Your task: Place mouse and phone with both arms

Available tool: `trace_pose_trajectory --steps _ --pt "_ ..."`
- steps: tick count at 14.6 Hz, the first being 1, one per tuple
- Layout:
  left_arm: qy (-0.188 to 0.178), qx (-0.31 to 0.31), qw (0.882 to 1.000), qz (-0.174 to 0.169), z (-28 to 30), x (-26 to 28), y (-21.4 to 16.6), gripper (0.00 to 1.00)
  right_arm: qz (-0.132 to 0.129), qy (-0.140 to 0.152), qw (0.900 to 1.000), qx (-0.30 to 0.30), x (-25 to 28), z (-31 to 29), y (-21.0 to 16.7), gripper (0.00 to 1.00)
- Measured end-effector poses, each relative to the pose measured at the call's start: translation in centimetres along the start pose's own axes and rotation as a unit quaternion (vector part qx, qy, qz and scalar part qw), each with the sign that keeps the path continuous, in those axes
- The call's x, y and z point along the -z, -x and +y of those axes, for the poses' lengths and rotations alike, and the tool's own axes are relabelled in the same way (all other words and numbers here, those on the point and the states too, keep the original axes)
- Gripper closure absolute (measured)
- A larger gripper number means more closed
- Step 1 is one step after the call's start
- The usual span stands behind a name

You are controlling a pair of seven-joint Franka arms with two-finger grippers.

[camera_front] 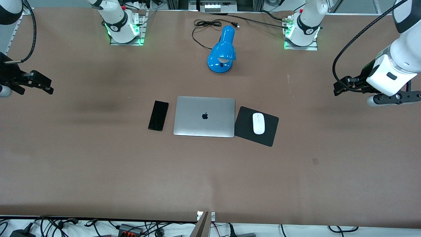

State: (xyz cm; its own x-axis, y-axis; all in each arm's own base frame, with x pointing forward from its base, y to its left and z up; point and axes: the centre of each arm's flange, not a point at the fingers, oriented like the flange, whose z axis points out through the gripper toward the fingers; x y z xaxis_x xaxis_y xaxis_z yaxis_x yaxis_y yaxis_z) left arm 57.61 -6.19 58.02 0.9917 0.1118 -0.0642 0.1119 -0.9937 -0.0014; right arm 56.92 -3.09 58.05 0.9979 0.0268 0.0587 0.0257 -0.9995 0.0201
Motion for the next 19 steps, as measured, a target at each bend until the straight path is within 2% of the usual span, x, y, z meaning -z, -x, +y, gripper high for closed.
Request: trace_pose_trajectory --steps 11,19 --pt "0.0 -0.007 1.0 -0.002 -0.3 -0.1 0.0 0.0 0.0 -0.002 1.0 -0.004 0.1 -0.5 0.0 0.0" --pt "-0.001 -0.028 1.0 -0.004 0.7 -0.1 0.2 0.0 -0.014 -0.005 1.0 -0.015 0.9 0.0 1.1 0.0"
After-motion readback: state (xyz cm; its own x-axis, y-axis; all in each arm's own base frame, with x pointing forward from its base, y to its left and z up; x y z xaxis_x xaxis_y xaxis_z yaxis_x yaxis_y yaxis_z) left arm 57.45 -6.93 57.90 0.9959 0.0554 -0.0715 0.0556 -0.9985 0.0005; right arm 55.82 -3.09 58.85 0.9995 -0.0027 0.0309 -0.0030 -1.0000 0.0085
